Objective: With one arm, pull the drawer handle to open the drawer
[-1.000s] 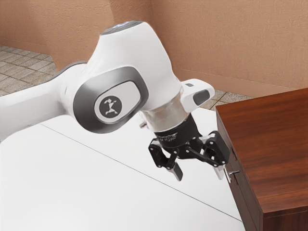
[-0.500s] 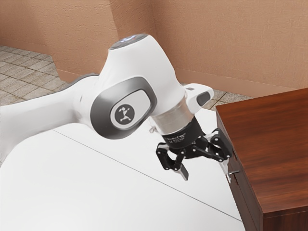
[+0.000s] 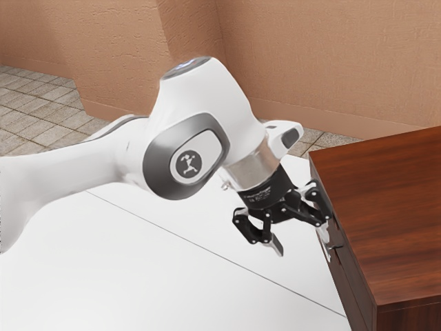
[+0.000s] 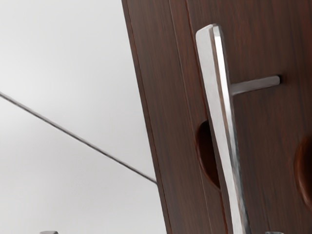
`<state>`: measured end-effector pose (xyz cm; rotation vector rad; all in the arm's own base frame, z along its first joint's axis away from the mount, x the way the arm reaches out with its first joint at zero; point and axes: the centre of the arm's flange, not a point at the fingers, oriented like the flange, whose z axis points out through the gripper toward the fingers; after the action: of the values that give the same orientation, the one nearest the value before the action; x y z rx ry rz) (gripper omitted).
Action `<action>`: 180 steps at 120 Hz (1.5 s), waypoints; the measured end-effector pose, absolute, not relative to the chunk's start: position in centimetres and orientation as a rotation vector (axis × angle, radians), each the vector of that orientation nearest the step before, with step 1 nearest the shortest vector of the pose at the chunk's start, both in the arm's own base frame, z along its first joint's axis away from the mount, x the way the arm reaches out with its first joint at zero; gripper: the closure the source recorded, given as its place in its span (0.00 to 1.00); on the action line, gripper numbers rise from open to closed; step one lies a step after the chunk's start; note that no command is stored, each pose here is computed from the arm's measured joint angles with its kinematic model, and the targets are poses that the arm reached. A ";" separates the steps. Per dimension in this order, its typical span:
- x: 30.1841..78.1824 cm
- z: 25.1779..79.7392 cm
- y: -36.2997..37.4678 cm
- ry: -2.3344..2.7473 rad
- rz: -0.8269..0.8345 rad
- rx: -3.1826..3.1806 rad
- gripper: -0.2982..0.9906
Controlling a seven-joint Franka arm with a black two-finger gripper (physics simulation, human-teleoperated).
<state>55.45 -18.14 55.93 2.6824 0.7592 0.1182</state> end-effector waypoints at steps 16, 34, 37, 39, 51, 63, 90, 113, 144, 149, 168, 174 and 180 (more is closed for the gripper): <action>55.6 56.1 -18.3 0.768 0.123 2.660 0.39; 55.6 56.3 -18.1 0.764 0.153 2.676 0.40; 55.6 56.3 -18.1 0.762 0.160 2.683 0.40; 55.6 56.3 -18.0 0.761 0.165 2.687 0.40; 55.6 56.1 -18.0 0.752 0.186 2.717 0.40; 55.5 56.1 -18.2 0.741 0.198 2.735 0.40; 53.8 55.5 -16.1 0.758 0.228 2.796 0.40; 50.6 55.4 -12.3 0.814 0.254 2.826 0.40; 46.8 55.7 -7.6 0.886 0.283 2.827 0.40; 46.6 56.0 -7.1 0.893 0.290 2.826 0.40; 45.0 56.4 -4.8 0.930 0.307 2.818 0.39; 44.6 56.5 -4.4 0.934 0.308 2.823 0.38; 43.6 59.0 -4.5 0.912 0.364 2.818 0.35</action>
<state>43.60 -4.48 59.04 2.8181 0.9122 0.3644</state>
